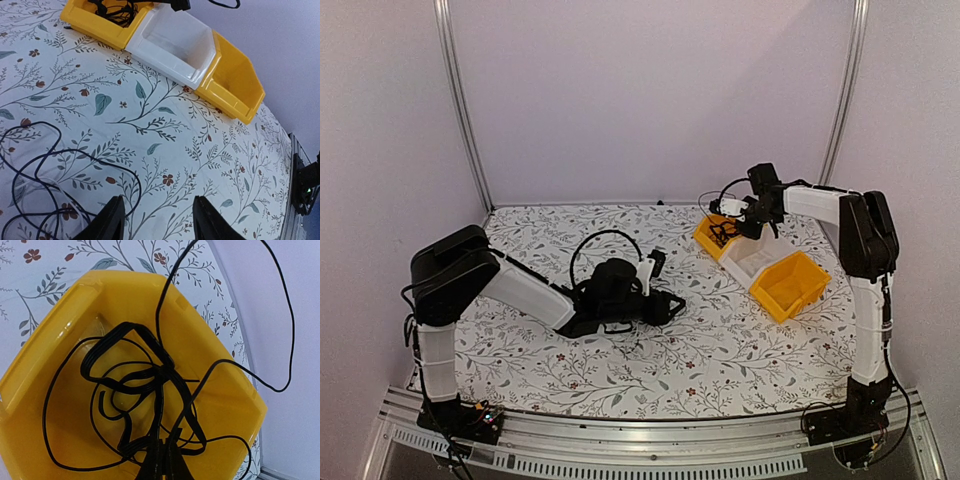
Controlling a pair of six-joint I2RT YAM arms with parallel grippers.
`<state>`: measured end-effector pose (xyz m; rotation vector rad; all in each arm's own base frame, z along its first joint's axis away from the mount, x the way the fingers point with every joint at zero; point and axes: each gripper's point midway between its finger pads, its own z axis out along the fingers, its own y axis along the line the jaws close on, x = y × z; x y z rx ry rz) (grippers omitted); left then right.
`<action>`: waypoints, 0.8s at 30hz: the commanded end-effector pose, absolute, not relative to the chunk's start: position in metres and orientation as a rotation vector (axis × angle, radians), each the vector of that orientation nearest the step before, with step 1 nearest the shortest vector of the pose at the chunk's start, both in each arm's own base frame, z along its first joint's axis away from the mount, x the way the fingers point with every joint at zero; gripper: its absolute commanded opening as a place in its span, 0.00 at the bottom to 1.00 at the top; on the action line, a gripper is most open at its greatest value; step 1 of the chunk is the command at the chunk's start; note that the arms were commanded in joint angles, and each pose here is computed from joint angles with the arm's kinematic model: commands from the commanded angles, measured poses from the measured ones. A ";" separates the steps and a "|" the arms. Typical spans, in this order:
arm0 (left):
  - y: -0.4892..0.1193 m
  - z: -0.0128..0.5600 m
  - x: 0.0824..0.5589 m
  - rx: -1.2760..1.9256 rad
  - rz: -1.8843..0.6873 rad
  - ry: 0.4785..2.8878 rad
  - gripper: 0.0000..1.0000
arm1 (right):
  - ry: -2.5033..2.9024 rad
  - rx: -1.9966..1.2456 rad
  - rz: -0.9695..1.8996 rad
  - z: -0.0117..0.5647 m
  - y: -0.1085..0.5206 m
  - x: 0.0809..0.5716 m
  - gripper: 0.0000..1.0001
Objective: Untangle the cables
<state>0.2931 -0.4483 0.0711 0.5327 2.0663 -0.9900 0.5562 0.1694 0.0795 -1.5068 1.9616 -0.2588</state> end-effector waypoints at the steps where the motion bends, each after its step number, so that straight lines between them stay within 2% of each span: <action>1: -0.451 0.084 0.303 0.522 -0.987 2.039 0.46 | 1.977 -1.506 -0.196 0.085 0.177 0.553 0.16; 4: -0.453 0.104 0.321 0.484 -0.975 2.016 0.47 | 1.976 -1.473 -0.168 0.101 0.179 0.549 0.35; 9: -0.454 0.143 0.353 0.432 -0.945 1.931 0.51 | 1.953 -1.417 -0.097 0.144 0.183 0.529 0.49; 17: -0.468 0.155 0.430 0.393 -0.907 1.906 0.53 | 1.939 -1.198 0.078 0.214 0.178 0.481 0.56; 21: -0.479 0.155 0.468 0.379 -0.913 1.881 0.54 | 1.963 -1.041 0.254 0.216 0.172 0.447 0.58; 24: -0.487 0.148 0.493 0.384 -0.918 1.858 0.55 | 1.910 -0.975 0.282 0.218 0.167 0.422 0.59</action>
